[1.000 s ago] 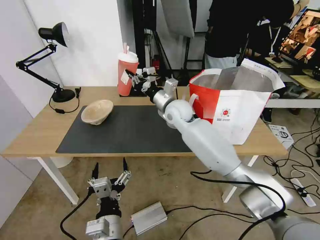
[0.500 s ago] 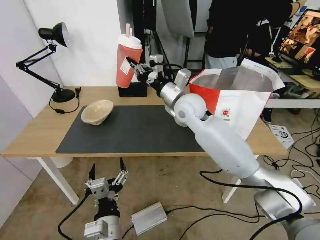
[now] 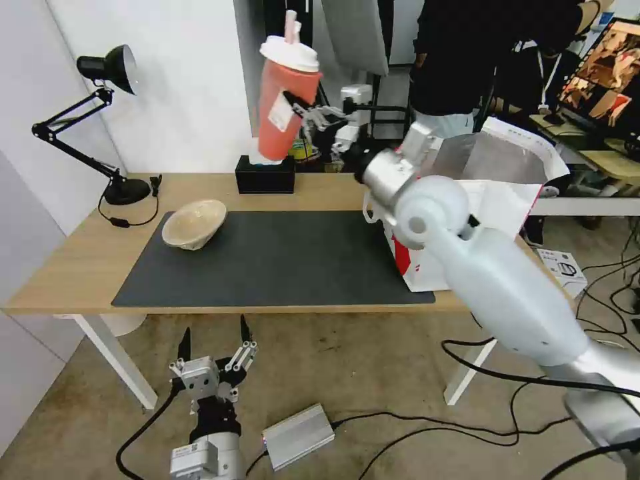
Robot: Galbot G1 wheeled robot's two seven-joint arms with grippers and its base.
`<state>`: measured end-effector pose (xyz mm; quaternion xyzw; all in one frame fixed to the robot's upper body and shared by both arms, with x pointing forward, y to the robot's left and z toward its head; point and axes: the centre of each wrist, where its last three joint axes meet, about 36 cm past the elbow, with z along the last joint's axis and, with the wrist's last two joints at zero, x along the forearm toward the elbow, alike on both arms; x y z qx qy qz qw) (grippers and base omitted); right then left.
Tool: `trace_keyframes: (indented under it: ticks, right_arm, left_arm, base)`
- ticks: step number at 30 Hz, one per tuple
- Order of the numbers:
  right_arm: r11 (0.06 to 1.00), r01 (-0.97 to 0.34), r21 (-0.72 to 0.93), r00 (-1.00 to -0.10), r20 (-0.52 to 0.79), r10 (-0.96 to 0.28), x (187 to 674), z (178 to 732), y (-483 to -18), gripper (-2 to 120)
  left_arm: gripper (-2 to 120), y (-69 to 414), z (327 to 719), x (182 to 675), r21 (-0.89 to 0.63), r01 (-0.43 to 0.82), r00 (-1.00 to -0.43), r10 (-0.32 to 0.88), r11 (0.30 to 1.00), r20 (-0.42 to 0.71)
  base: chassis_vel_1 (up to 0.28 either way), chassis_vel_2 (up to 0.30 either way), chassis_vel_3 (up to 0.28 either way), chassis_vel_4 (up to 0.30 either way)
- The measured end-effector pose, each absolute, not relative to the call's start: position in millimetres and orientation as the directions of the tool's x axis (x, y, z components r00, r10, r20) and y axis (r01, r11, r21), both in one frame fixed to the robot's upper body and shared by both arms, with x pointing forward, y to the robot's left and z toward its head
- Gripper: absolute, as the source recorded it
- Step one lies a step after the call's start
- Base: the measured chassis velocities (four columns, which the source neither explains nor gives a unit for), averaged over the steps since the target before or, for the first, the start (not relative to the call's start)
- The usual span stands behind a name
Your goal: Pick up the trash from the table and place it into the takeout bag.
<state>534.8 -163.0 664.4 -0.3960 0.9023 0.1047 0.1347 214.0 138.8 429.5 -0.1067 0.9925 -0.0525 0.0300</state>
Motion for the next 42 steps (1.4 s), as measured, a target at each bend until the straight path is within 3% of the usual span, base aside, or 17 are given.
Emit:
trace_keyframes:
  ticks: [19, 42]
  right_arm:
    - [0.748, -0.66, 0.069, -0.725, -0.318, -0.61, 527.0, 671.9, -228.3, 1]
    - [0.875, -0.469, 0.119, -0.859, -0.292, -0.42, 563.9, 655.1, -316.7, 1]
  left_arm:
    - [100, 137.1, 428.1, 213.2, -0.113, -0.203, -0.977, -0.209, 0.973, -0.042]
    - [100, 137.4, 428.5, 214.9, -0.117, -0.204, -0.976, -0.211, 0.972, -0.05]
  base:
    - [0.0, 0.0, 0.0, 0.0]
    - [0.0, 0.0, 0.0, 0.0]
